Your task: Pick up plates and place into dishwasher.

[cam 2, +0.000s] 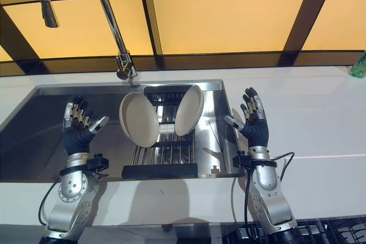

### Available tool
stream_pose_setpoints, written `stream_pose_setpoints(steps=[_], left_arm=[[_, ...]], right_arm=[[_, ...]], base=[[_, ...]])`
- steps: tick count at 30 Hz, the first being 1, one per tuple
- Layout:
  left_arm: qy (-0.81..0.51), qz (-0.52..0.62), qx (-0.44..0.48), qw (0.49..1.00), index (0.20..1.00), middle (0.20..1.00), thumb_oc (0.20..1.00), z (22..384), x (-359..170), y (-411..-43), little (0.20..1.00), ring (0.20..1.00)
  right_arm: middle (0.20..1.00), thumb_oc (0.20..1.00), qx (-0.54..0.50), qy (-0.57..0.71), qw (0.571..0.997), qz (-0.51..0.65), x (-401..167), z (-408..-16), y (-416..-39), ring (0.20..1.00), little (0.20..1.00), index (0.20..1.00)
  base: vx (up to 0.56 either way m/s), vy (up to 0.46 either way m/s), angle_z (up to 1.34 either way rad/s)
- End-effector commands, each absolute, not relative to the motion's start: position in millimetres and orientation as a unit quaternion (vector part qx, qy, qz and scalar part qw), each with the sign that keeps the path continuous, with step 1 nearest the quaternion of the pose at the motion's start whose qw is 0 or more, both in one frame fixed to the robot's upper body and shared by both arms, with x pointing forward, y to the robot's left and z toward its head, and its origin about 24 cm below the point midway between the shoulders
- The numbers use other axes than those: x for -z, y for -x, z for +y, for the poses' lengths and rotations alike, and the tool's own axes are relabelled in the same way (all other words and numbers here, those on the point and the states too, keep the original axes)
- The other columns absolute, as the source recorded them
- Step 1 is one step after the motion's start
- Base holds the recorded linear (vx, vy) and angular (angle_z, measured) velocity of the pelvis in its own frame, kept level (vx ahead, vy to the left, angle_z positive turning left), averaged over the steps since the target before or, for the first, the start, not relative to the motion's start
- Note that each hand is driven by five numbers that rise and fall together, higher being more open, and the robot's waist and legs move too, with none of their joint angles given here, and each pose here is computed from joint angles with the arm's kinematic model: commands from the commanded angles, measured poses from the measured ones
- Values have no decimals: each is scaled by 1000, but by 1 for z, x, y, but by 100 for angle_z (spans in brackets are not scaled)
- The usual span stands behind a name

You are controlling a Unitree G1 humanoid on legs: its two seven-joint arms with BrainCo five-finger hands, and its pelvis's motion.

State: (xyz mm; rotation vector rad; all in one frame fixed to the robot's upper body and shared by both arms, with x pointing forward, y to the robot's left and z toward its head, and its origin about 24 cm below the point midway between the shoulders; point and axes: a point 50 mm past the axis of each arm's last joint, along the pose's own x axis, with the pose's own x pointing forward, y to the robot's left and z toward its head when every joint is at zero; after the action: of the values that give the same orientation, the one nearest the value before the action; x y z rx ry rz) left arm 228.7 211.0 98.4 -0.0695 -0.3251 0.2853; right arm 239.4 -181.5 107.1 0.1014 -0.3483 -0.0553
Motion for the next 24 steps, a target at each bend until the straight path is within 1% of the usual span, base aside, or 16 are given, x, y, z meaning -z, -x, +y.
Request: stream_pose_setpoints(steps=[1, 6, 10, 14, 20, 24], left_arm=[[21, -202, -149, 968, 1000, 1000, 1000, 226, -117, -235, 1000, 1000], [9, -214, -170, 962, 1000, 1000, 1000, 236, -120, -230, 1000, 1000], [-3, -225, -171, 959, 1000, 1000, 1000, 230, -124, -235, 1000, 1000], [-50, -245, -170, 953, 1000, 1000, 1000, 232, -129, -236, 1000, 1000], [-110, -256, -197, 940, 1000, 1000, 1000, 255, -138, -239, 1000, 1000], [-213, -259, -230, 914, 1000, 1000, 1000, 274, -146, -241, 1000, 1000]], right_arm=[[1000, 1000, 32, -45, 972, -230, -126, -183, -233, 1000, 1000, 1000], [1000, 1000, 12, -47, 972, -230, -124, -181, -234, 1000, 1000, 1000], [1000, 1000, 15, -44, 972, -231, -124, -182, -237, 1000, 1000, 1000], [1000, 1000, 15, -39, 973, -227, -124, -184, -238, 1000, 1000, 1000], [1000, 1000, -6, -29, 976, -214, -123, -186, -236, 1000, 1000, 1000], [1000, 1000, -21, -18, 979, -203, -123, -187, -239, 1000, 1000, 1000]], base=[[0, 0, 0], [-14, -28, -22], [-24, -101, -21], [11, -96, -4], [8, -75, -2], [2, -57, -2]])
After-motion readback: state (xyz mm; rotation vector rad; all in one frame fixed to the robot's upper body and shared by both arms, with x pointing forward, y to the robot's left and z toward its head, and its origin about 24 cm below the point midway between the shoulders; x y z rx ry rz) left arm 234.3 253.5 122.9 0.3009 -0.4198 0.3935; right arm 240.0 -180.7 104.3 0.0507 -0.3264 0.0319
